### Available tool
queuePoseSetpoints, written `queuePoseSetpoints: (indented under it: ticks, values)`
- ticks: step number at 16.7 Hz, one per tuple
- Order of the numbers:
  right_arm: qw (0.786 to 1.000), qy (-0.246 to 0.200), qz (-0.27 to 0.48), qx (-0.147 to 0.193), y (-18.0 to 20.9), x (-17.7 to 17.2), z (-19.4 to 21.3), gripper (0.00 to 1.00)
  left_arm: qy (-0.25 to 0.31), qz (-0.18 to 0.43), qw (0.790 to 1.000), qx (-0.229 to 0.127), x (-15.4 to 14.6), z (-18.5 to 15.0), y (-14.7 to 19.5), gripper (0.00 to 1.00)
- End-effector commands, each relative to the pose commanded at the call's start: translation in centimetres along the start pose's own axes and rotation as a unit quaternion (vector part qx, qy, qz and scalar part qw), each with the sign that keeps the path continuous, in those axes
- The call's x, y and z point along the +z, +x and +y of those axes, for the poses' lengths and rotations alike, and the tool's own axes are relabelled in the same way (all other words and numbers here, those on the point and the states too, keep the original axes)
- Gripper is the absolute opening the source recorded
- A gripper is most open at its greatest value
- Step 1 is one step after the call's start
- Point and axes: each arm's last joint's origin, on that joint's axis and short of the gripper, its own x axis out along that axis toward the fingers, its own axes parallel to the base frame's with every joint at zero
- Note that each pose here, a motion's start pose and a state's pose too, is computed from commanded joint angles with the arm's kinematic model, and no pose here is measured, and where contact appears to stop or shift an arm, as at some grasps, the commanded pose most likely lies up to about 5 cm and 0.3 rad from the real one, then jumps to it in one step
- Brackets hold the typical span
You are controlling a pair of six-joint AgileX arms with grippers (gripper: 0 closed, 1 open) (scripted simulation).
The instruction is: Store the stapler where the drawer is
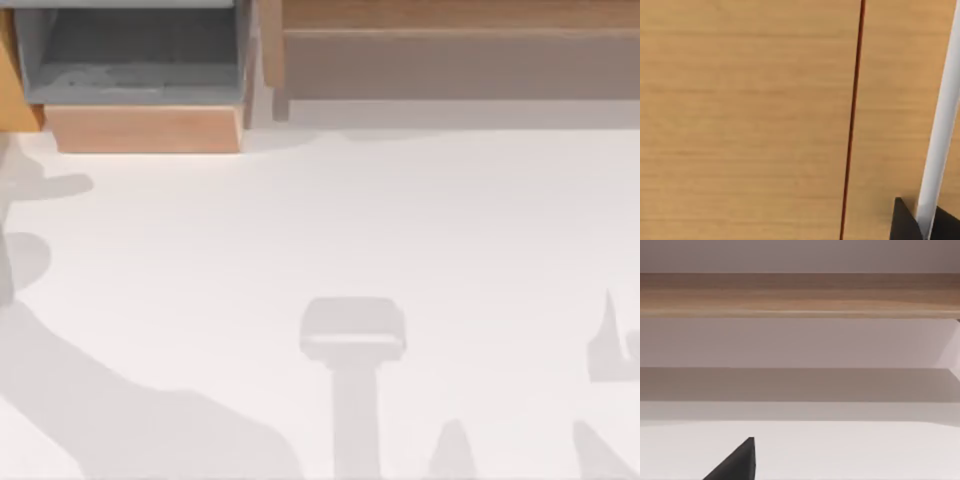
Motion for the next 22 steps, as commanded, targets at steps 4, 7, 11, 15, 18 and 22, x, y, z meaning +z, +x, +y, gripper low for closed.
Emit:
queuePoseSetpoints:
  ticks: [4,7,11,15,18,22]
  values:
    - [1.0,0.0,0.0,0.0,0.0,0.0,0.0,1.0,0.0,0.0,1.0,0.0,0.02,-0.02,0.02,0.08]
    - [1.0,0.0,0.0,0.0,0.0,0.0,0.0,1.0,0.0,0.0,1.0,0.0,0.02,-0.02,0.02,0.3]
    - [1.0,0.0,0.0,0.0,0.0,0.0,0.0,1.0,0.0,0.0,1.0,0.0,0.02,-0.02,0.02,0.6]
    - [1.0,0.0,0.0,0.0,0.0,0.0,0.0,1.0,0.0,0.0,1.0,0.0,0.02,-0.02,0.02,0.9]
    - [1.0,0.0,0.0,0.0,0.0,0.0,0.0,1.0,0.0,0.0,1.0,0.0,0.02,-0.02,0.02,1.0]
    - [1.0,0.0,0.0,0.0,0.0,0.0,0.0,1.0,0.0,0.0,1.0,0.0,0.02,-0.02,0.02,1.0]
